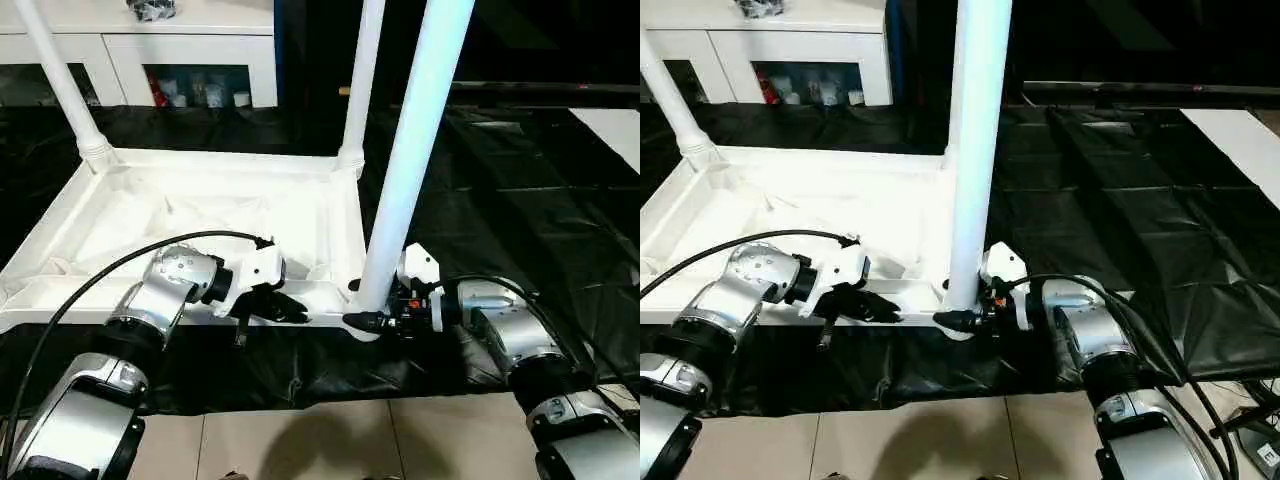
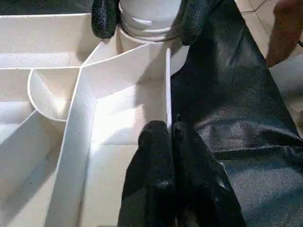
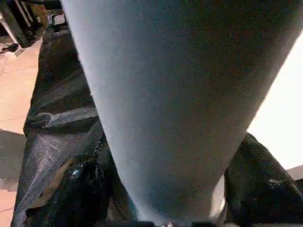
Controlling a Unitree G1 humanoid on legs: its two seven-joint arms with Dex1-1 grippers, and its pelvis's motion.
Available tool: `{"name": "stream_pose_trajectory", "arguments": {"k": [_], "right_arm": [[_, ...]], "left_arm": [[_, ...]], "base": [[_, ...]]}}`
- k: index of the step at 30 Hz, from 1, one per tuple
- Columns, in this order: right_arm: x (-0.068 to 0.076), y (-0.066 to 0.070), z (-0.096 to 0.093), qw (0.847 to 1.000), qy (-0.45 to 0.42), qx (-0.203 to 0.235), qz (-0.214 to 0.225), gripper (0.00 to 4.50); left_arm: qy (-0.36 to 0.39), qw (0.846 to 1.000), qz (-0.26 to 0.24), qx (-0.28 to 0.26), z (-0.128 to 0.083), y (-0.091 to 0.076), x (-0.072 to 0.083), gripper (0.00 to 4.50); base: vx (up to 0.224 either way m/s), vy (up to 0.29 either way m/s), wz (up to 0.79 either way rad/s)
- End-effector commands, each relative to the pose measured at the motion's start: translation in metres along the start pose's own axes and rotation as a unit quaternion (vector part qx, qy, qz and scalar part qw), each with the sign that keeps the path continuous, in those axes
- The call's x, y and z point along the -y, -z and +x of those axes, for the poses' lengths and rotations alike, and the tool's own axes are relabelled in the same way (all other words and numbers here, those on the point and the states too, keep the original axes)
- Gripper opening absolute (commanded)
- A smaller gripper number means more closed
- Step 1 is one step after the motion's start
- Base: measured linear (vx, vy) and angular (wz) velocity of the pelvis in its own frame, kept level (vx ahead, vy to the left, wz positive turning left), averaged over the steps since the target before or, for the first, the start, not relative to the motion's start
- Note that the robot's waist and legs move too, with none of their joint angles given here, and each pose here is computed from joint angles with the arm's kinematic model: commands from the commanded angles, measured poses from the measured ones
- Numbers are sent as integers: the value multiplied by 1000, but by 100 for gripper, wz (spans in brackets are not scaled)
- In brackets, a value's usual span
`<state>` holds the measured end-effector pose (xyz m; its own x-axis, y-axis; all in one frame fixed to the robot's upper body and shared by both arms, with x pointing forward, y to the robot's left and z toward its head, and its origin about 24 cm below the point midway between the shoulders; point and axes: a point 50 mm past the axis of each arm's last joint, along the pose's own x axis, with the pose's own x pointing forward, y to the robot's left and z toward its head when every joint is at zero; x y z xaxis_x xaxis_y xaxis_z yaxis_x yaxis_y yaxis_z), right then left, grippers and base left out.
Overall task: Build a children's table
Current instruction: Rotate leg to tighten
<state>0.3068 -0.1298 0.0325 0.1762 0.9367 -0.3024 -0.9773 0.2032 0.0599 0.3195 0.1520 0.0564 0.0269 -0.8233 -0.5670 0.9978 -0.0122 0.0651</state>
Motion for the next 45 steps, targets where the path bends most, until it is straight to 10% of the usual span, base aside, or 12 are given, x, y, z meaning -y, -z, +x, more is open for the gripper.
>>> {"name": "stream_pose_trajectory", "arguments": {"k": [1, 8, 18, 22, 33, 45], "right_arm": [[-10, 0, 11, 998, -54, -13, -4, 270], [-7, 6, 17, 998, 31, 23, 42, 265], [11, -2, 61, 947, 297, 63, 104, 265], [14, -11, 67, 931, 339, 86, 107, 334], [7, -7, 30, 986, 150, 61, 25, 381], [-5, -3, 9, 999, -31, -3, 9, 312]], "left_arm": [[10, 1000, 11, -4, 3, -5, -1, 0], [-60, 998, -13, 9, 16, -9, -10, 0], [-159, 985, -46, 48, 77, -39, -17, 0], [-153, 987, -25, 51, 87, -47, -14, 0], [-87, 996, 15, 26, 43, -22, -9, 0], [-37, 999, 25, -4, 6, -10, -10, 0]], "base": [[0, 0, 0], [0, 0, 0], [0, 0, 0], [0, 0, 0], [0, 0, 0], [0, 0, 0]]}}
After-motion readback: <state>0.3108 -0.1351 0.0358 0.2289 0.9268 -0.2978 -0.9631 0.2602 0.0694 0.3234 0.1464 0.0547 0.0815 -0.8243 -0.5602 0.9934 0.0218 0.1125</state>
